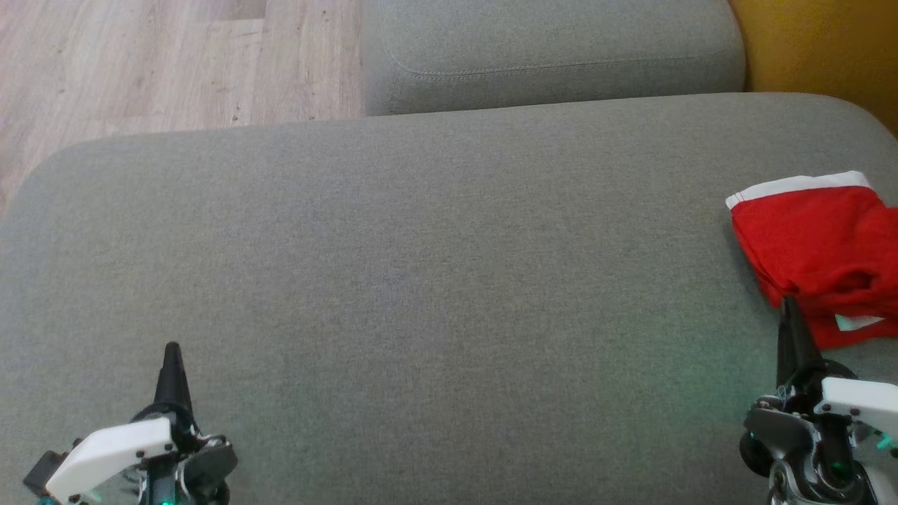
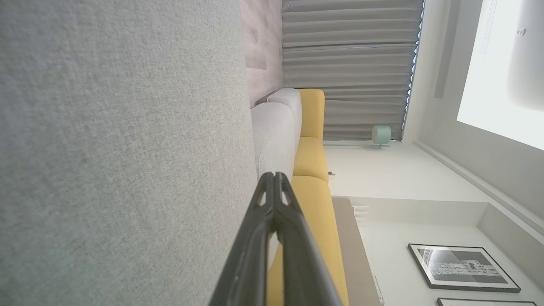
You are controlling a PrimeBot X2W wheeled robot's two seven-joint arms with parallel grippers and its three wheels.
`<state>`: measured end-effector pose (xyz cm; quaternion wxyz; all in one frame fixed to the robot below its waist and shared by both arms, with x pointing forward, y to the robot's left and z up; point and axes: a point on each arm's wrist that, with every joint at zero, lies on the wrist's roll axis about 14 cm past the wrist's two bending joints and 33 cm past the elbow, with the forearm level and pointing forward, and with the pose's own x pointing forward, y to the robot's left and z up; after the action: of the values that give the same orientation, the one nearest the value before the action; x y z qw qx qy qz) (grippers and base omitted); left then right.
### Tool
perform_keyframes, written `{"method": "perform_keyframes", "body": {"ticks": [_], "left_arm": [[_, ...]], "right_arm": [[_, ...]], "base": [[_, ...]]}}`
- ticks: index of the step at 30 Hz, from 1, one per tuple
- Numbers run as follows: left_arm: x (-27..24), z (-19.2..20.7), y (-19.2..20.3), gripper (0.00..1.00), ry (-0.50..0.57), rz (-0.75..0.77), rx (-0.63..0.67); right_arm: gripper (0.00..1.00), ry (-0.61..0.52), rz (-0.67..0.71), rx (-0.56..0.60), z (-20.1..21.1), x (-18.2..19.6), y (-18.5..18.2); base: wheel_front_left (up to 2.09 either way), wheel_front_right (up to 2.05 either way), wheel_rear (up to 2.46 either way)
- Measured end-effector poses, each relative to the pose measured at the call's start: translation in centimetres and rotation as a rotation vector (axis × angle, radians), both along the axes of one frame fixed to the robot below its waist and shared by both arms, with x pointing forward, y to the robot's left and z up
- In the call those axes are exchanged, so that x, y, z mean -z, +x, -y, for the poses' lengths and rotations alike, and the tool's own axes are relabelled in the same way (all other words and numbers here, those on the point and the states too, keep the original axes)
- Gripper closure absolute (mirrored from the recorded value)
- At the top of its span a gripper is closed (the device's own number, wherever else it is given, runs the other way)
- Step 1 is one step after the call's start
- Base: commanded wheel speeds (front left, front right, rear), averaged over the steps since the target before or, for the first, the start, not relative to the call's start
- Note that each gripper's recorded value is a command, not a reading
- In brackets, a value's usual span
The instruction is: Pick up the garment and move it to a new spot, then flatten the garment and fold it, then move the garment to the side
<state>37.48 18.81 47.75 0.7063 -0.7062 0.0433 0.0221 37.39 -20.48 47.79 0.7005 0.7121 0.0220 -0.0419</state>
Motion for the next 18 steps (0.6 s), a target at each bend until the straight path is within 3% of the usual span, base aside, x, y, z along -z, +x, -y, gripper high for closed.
{"method": "perform_keyframes", "body": {"ticks": [18], "left_arm": [[0.00, -0.01, 0.00, 1.00, 0.000, 0.000, -0.001]], "right_arm": [[1.00, 0.001, 0.000, 0.004, 0.16, -0.01, -0.01]], "base": [[0.00, 0.00, 0.00]]}}
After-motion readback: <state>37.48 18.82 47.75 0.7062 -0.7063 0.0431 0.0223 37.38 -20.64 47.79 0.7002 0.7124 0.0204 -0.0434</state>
